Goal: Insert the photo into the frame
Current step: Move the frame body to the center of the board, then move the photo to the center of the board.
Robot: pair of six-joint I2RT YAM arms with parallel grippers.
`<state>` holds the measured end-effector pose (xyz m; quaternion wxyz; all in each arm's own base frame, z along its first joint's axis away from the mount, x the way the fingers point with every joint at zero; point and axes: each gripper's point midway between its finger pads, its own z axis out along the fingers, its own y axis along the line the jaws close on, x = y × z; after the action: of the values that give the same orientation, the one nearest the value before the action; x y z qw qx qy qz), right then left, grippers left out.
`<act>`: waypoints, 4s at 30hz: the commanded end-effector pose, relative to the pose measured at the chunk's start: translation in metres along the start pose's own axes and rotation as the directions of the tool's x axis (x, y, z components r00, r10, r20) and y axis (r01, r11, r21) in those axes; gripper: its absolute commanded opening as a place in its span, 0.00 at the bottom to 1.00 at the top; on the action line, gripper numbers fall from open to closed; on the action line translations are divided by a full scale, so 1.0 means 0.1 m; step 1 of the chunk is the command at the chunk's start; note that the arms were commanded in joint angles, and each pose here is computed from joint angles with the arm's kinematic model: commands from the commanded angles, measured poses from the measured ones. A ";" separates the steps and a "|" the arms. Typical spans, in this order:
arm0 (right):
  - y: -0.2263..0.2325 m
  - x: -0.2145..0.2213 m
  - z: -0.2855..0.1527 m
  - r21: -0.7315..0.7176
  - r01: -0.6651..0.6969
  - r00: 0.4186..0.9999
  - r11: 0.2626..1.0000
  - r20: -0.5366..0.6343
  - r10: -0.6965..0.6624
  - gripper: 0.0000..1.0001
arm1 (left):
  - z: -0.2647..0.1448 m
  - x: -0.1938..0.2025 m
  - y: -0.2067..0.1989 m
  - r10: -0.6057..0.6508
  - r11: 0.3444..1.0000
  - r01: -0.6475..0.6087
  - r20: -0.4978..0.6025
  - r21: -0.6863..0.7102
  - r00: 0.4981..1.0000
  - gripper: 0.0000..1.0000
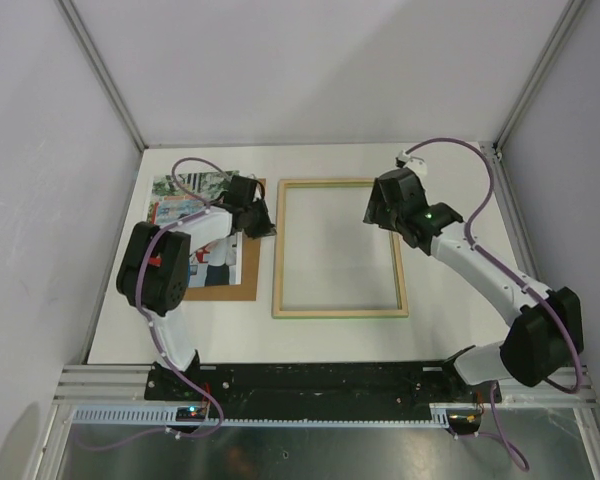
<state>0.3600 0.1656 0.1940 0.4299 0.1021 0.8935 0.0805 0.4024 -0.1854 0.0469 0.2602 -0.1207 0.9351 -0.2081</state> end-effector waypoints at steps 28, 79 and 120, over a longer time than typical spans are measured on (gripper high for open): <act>-0.43 -0.01 -0.19 -0.028 -0.072 0.997 0.997 0.003 0.072 0.67 | 0.46 0.46 -0.59 0.075 0.997 -0.077 -0.080 -0.017 0.994 0.00; 2.05 1.49 0.23 -0.650 -0.186 0.923 0.737 -0.374 -0.097 0.69 | -1.27 -1.18 2.26 -0.375 0.823 0.510 0.436 -0.250 0.818 0.72; 1.76 1.65 0.30 -0.656 0.070 0.938 0.751 -0.214 -0.274 0.71 | -0.80 -1.09 3.43 -0.155 0.783 0.201 0.129 -0.589 0.980 0.93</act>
<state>0.2935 0.3766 0.0685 0.2695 -0.1409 0.8922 0.3338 0.4245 0.2069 0.0223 0.2681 -0.3258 0.8992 0.1159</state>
